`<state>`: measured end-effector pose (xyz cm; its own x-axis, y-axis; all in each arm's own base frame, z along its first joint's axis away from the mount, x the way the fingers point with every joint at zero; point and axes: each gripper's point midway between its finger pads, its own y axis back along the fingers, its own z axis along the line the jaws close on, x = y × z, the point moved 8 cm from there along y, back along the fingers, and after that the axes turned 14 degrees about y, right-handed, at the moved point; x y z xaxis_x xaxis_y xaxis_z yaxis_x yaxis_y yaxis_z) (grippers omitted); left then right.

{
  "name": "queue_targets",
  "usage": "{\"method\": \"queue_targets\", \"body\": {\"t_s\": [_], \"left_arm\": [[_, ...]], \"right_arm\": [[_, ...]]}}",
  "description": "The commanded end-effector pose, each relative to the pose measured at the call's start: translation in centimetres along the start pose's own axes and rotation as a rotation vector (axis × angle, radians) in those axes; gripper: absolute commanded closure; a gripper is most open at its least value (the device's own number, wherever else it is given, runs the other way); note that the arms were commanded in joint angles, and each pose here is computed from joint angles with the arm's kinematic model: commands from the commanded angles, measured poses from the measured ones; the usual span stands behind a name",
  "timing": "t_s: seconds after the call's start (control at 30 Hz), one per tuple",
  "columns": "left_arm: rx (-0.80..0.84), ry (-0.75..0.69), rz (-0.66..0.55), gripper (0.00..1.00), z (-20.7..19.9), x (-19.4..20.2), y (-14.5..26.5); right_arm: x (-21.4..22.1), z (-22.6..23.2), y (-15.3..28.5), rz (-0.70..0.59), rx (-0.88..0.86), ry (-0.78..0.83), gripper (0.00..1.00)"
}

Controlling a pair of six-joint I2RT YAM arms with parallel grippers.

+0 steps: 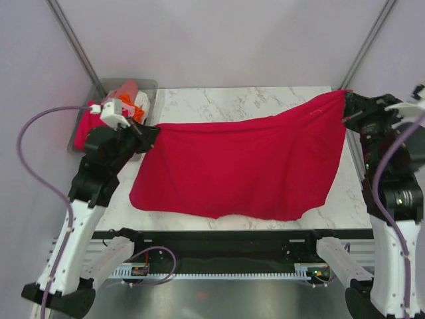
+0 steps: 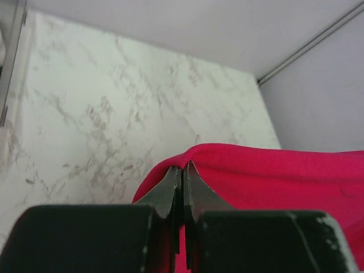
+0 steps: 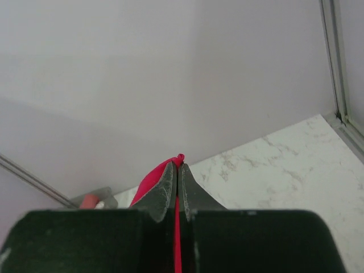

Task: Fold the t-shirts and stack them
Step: Flatten the tshirt out

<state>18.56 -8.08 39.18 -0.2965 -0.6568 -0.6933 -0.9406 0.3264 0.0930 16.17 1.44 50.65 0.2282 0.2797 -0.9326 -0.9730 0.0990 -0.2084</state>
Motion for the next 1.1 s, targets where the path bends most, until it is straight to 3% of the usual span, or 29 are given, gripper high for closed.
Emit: {"method": "queue_targets", "body": {"t_s": [0.0,0.1,0.13,0.17,0.23,0.3,0.33,0.47,0.57,0.63,0.67,0.7,0.73,0.87,0.93,0.97,1.0,1.03,1.07], "left_arm": [[-0.085,0.053,0.082,0.98,2.5,2.2,-4.6],[-0.124,0.063,0.101,0.98,2.9,2.1,-8.8],[-0.150,0.058,0.120,0.98,3.6,2.4,-11.7],[-0.103,0.049,0.079,0.98,1.4,0.1,-12.8],[-0.096,0.039,0.127,0.98,0.7,-0.6,-15.9],[0.005,0.032,0.066,0.98,-3.3,-4.3,-16.1],[0.052,0.024,0.027,0.98,-5.1,-6.0,-15.8],[0.082,0.006,-0.038,0.98,-6.3,-7.5,-15.0],[0.043,0.001,-0.024,0.98,-3.7,-5.3,-15.5],[0.024,0.026,-0.006,0.98,-2.2,-3.6,-15.0],[-0.034,0.045,0.063,0.98,0.8,-0.5,-15.5],[-0.017,0.072,0.077,0.96,1.4,0.5,-15.1],[-0.025,0.089,0.113,0.93,2.5,2.0,-15.0],[-0.114,0.178,0.281,0.65,9.4,10.9,-12.0],[-0.127,0.178,0.253,0.49,11.1,13.2,-9.8],[-0.152,0.170,0.235,0.33,11.8,13.7,-9.1],[-0.154,0.171,0.224,0.30,12.1,14.0,-8.3],[-0.178,0.170,0.224,0.19,12.8,14.5,-6.9],[-0.182,0.169,0.207,0.18,12.8,14.4,-6.4]], "right_arm": [[5.6,-1.1,-5.2,0.185,0.090,0.003,1.00],[8.5,-1.6,-9.3,0.276,0.142,0.036,1.00],[7.3,-1.1,-10.5,0.258,0.120,0.059,1.00],[9.3,-1.4,-12.9,0.347,0.135,0.076,1.00],[6.1,-0.1,-14.6,0.321,0.054,0.036,1.00],[4.9,-0.9,-16.2,0.316,0.061,0.008,1.00],[2.5,-0.1,-16.1,0.252,0.036,-0.014,1.00],[-0.1,0.9,-16.2,0.193,-0.010,-0.025,1.00],[1.9,0.5,-16.5,0.232,-0.019,-0.027,1.00],[5.5,-0.3,-15.9,0.308,-0.023,-0.044,1.00],[5.1,-0.1,-15.1,0.263,-0.048,-0.054,1.00],[8.9,-1.0,-14.8,0.350,-0.038,-0.080,1.00],[10.1,-1.2,-14.2,0.365,-0.039,-0.088,1.00],[14.3,-3.1,-9.5,0.400,0.025,-0.107,1.00],[18.5,-5.0,-7.0,0.465,0.120,-0.119,1.00],[18.2,-5.0,-5.2,0.432,0.112,-0.125,1.00],[20.7,-6.2,-3.8,0.472,0.168,-0.121,1.00],[21.3,-6.7,-2.9,0.464,0.199,-0.126,1.00],[21.0,-6.7,-1.4,0.427,0.200,-0.133,0.99]]}}
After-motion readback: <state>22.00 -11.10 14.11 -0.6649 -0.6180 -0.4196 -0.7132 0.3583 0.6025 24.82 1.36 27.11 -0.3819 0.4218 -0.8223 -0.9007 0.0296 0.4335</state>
